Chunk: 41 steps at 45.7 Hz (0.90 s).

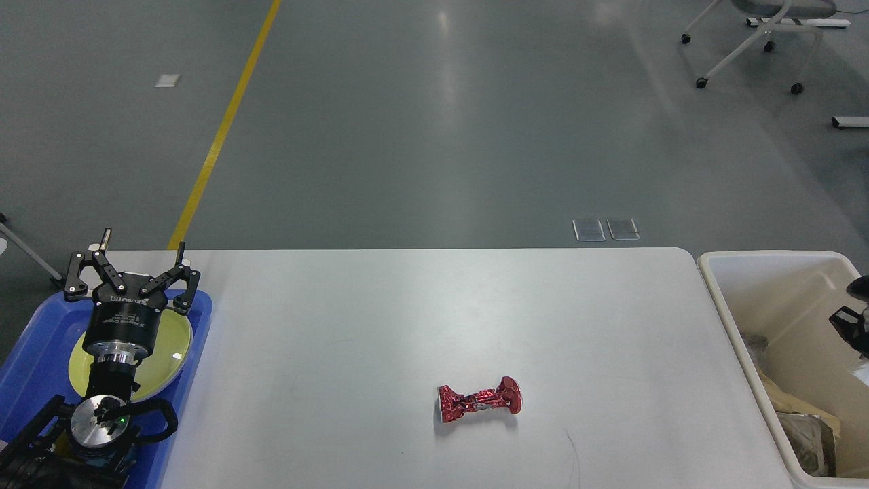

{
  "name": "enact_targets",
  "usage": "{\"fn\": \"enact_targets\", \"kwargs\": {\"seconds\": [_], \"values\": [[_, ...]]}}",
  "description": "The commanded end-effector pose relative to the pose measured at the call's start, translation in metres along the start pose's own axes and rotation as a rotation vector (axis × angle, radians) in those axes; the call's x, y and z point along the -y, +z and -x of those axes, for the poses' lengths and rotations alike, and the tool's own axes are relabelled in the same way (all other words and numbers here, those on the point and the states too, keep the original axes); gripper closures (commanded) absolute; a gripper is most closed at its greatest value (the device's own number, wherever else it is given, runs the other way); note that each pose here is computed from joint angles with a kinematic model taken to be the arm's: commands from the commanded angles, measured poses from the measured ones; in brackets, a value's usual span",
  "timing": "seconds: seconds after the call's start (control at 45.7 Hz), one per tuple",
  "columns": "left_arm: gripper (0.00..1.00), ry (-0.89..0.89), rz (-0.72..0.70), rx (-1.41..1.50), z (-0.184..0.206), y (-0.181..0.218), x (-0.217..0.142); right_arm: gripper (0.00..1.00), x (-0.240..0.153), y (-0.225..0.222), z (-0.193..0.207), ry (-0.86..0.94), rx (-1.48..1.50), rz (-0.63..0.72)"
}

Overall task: Tidy desktop
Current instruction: 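Lower the cup into the bin and open the right gripper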

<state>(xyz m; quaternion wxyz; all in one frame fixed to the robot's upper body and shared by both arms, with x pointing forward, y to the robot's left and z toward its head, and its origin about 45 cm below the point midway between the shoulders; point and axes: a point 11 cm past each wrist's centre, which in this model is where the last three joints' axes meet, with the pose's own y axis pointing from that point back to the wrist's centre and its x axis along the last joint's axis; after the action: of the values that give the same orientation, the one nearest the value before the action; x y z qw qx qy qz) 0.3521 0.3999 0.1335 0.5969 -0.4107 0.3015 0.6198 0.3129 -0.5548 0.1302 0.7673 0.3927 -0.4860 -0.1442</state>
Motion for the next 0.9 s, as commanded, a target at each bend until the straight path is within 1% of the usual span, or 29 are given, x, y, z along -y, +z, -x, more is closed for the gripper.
{"fn": "enact_targets", "kwargs": {"seconds": [0.0, 0.087, 0.284, 0.481, 0.612, 0.743, 0.765, 0.809, 0.831, 0.875], "values": [[0.04, 0.0, 0.001, -0.001, 0.0, 0.0, 0.0, 1.0, 0.024, 0.005, 0.041, 0.129, -0.092, -0.037], [0.04, 0.0, 0.001, -0.001, 0.0, 0.0, 0.0, 1.0, 0.035, 0.004, 0.061, 0.173, -0.154, -0.078], [0.04, 0.0, 0.0, 0.001, 0.0, 0.0, 0.0, 1.0, 0.048, -0.002, 0.088, 0.241, -0.256, -0.136], [0.04, 0.0, 0.001, -0.001, 0.0, 0.0, 0.0, 1.0, 0.047, -0.006, 0.093, 0.245, -0.276, -0.144], [0.04, 0.0, 0.0, 0.001, 0.0, 0.0, 0.0, 1.0, 0.05, -0.002, 0.108, 0.231, -0.302, -0.141], [0.04, 0.0, 0.001, -0.001, 0.0, 0.0, 0.0, 1.0, 0.051, 0.0, 0.108, 0.245, -0.299, -0.136], [0.04, 0.0, 0.0, 0.001, 0.0, 0.0, 0.0, 0.92, 0.051, 0.0, 0.108, 0.247, -0.298, -0.138], [0.04, 0.0, 0.001, -0.001, 0.0, 0.0, 0.0, 0.65, 0.051, 0.0, 0.106, 0.251, -0.293, -0.138], [0.04, 0.0, -0.001, 0.0, 0.0, 0.0, 0.0, 0.54, 0.051, 0.0, 0.105, 0.254, -0.29, -0.138], [0.04, 0.0, 0.0, 0.001, 0.0, 0.0, 0.0, 0.4, 0.05, -0.001, 0.104, 0.253, -0.286, -0.139]]}}
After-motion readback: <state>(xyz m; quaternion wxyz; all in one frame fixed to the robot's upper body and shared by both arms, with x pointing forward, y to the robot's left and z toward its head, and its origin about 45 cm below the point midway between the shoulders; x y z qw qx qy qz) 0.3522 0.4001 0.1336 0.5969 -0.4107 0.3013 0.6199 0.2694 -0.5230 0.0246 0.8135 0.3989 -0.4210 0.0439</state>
